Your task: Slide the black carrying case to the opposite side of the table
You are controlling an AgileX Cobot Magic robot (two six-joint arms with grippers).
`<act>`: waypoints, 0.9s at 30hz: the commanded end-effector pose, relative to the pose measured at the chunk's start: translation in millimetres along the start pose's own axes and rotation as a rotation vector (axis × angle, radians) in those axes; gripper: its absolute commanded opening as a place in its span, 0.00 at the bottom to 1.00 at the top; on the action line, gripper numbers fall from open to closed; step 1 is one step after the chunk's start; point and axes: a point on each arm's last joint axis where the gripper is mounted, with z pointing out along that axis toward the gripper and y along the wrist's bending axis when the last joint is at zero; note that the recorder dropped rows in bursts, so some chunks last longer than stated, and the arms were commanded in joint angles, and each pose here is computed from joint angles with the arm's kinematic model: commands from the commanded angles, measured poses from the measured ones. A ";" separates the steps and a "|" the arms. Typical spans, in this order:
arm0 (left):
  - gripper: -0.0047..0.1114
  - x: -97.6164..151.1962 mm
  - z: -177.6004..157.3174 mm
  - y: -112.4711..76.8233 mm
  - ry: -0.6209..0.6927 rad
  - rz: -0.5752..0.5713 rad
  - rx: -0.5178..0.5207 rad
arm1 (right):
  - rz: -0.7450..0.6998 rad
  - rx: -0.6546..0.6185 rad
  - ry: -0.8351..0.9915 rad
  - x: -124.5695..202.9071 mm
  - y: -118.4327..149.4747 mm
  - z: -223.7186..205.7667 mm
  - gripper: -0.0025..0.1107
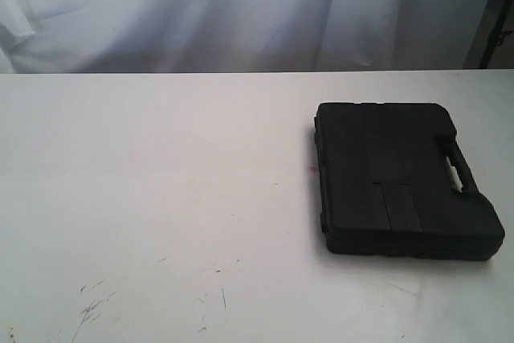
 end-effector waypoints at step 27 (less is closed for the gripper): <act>0.04 -0.1 0.2 0.1 -0.014 -0.003 -0.001 | -0.086 0.018 0.042 7.9 -2.3 1.2 0.02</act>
